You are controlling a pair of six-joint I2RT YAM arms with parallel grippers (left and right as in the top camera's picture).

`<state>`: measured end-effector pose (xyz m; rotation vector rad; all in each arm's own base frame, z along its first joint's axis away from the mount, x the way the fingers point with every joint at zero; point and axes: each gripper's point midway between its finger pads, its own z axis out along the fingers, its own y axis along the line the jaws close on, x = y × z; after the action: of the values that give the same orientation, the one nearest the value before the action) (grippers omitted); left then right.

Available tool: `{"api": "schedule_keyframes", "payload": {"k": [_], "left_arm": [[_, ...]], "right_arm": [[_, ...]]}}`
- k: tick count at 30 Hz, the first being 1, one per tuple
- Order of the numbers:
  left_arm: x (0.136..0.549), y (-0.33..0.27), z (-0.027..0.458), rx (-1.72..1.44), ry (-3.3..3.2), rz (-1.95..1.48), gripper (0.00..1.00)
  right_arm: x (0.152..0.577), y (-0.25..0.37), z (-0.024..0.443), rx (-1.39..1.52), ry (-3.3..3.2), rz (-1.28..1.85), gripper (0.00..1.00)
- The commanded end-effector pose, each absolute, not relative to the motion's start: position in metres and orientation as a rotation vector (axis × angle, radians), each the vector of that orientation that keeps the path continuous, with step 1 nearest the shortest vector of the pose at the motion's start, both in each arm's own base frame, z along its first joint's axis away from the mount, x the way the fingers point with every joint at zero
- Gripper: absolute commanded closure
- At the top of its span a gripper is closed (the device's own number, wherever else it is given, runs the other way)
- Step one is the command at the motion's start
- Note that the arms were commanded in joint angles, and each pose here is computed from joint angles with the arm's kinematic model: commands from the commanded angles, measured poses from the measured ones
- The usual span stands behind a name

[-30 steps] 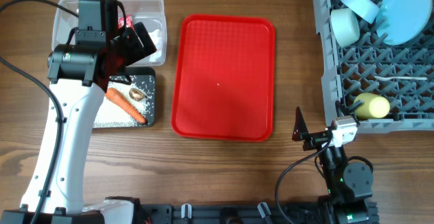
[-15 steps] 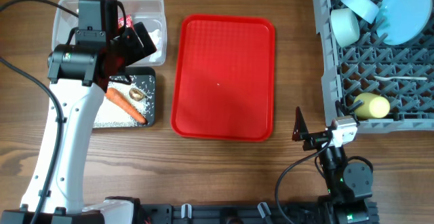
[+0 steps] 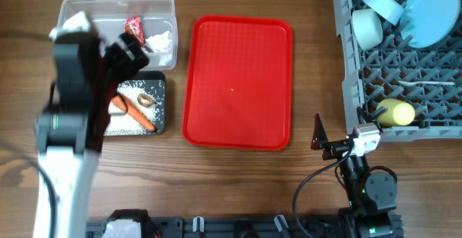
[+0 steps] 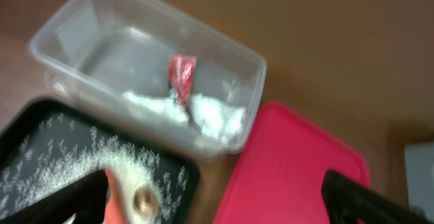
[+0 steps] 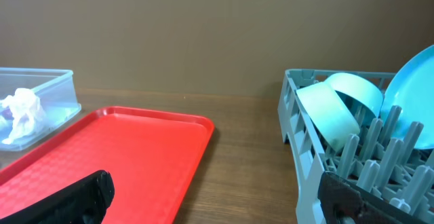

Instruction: Sort waste into correct bins and load items into the dishwasher rack

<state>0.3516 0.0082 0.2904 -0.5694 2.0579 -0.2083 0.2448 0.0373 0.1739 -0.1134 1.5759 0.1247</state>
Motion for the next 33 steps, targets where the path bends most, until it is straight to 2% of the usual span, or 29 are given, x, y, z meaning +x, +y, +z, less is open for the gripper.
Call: {"api": "schedule_keyframes", "payload": {"k": [1,10,20,33], "left_arm": [[0.324,0.007,0.236,-0.492,1.980,-0.306,0.00],[0.274,-0.002,0.177,-0.332,1.734,-0.358,0.00],[0.259,-0.006,0.175,-0.189,1.658,-0.269,0.00],[0.249,-0.006,0.162,-0.189,1.623,-0.261,0.00]], "right_arm": [[0.244,0.039,0.175,-0.108,1.569,0.150,0.00],[0.244,0.039,0.175,-0.108,1.569,0.150,0.00],[0.244,0.039,0.175,-0.108,1.569,0.150,0.00],[0.244,0.039,0.175,-0.108,1.569,0.151,0.00]]}}
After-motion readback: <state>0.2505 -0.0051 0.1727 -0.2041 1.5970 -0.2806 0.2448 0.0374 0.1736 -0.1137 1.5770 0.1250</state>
